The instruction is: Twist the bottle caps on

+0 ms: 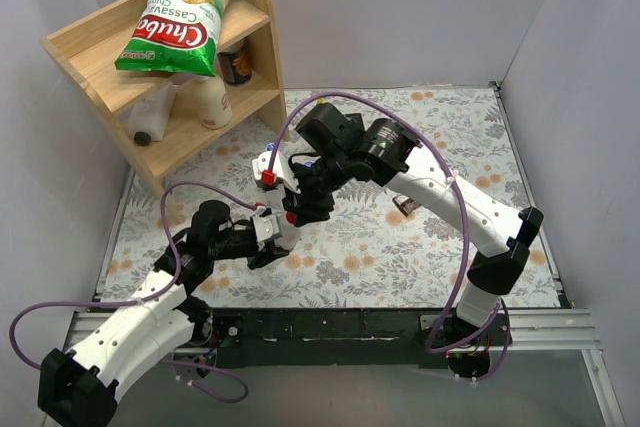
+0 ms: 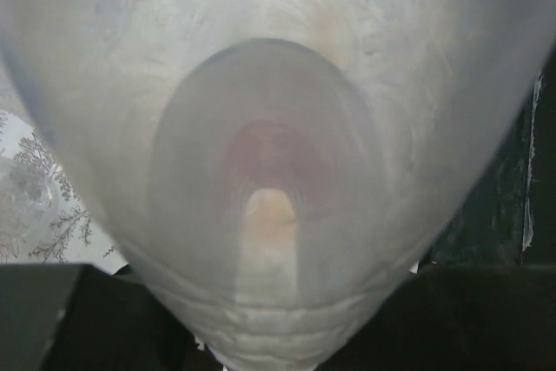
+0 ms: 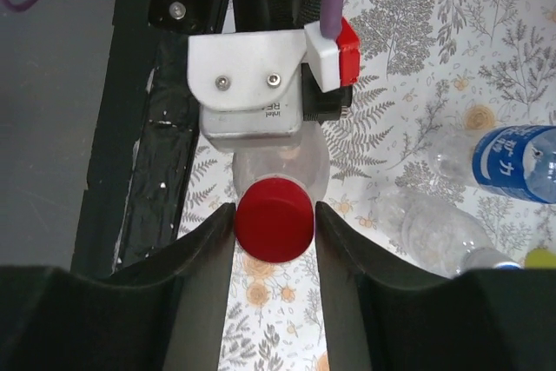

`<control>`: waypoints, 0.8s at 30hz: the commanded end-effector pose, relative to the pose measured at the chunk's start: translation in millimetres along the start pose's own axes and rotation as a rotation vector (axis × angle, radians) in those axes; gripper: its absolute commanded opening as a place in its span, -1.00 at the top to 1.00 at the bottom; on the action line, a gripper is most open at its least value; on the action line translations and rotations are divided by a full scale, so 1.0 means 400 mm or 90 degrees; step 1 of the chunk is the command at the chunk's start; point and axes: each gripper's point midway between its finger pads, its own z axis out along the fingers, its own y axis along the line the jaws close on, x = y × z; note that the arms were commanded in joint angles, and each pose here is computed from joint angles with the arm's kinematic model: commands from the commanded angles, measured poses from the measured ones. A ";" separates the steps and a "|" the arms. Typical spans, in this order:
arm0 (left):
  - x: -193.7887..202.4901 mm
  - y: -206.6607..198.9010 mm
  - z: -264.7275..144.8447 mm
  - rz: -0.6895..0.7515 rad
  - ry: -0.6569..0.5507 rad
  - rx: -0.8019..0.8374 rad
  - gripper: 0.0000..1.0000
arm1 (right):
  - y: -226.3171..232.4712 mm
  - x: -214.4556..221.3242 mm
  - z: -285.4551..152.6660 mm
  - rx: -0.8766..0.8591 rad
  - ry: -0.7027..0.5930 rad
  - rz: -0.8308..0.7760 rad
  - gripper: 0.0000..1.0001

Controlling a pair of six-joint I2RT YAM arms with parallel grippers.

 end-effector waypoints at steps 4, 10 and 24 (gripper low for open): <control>-0.073 0.006 -0.004 0.030 -0.064 -0.004 1.00 | 0.007 -0.021 0.006 0.010 -0.043 0.020 -0.08; -0.073 0.006 -0.002 0.028 -0.062 0.000 1.00 | -0.004 -0.055 0.004 0.012 -0.067 0.013 0.00; -0.036 0.060 -0.007 0.017 -0.010 -0.075 -0.96 | 0.006 0.063 -0.048 0.001 -0.001 0.028 0.77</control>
